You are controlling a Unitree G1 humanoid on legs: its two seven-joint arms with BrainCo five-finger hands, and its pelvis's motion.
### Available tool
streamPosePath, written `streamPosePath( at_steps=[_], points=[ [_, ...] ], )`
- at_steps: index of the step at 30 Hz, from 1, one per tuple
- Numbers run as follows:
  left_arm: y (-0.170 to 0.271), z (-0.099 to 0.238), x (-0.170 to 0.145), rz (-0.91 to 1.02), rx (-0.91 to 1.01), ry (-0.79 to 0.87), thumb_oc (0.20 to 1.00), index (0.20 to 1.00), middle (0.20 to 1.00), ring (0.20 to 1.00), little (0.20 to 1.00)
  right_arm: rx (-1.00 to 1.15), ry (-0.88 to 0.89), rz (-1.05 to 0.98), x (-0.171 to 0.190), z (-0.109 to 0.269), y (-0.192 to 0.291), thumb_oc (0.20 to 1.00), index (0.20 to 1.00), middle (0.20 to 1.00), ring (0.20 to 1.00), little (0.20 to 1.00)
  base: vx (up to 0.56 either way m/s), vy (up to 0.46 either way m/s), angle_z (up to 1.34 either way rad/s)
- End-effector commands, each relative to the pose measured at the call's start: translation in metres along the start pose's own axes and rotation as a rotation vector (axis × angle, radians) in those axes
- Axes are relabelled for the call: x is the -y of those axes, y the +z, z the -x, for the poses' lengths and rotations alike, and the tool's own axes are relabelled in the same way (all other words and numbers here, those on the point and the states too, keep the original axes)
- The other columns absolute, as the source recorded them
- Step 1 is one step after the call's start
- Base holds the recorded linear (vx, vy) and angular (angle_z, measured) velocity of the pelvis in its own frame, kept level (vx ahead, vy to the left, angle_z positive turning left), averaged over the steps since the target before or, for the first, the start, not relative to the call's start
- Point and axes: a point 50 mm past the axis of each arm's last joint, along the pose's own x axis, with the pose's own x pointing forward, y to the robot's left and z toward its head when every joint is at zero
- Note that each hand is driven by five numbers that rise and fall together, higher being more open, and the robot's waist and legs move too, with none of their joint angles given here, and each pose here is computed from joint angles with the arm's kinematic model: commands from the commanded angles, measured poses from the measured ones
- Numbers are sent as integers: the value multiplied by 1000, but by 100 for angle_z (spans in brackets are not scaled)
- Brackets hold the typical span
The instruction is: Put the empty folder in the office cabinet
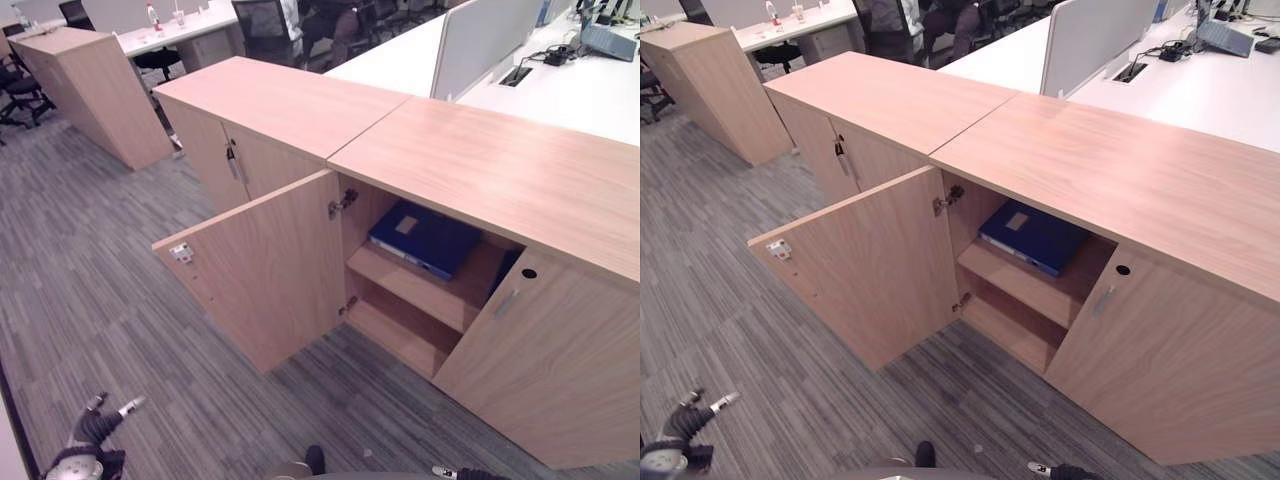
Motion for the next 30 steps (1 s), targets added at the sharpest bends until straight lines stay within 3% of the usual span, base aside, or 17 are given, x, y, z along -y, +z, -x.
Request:
streamPosePath(
  at_steps=[1, 8, 13, 27, 30],
  points=[
    [18, -2, -38, -75, 76, 127, 1000, 1000, 1000, 1000, 1000, -1, -1, -20, 4, 0, 4, 1000, 1000, 1000, 1000, 1000, 23, -11, -5],
    [54, -13, -56, -37, 169, 205, 1000, 1000, 1000, 1000, 1000, 23, -44, 11, 22, 2, 17, 1000, 1000, 1000, 1000, 1000, -4, 4, -8],
    [71, -25, -80, -109, 130, 258, 1000, 1000, 1000, 1000, 1000, 65, -98, -9, 43, 5, 34, 1000, 1000, 1000, 1000, 1000, -29, 105, -35],
    [84, -32, -119, -134, 52, 304, 1000, 1000, 1000, 1000, 1000, 10, -107, -140, 64, 9, 6, 1000, 1000, 1000, 1000, 1000, 33, 224, -6],
    [94, -30, -135, -297, 28, 322, 1000, 1000, 1000, 1000, 1000, 17, -99, -137, 63, 9, 7, 1000, 1000, 1000, 1000, 1000, -1, 153, -8]
  ],
)
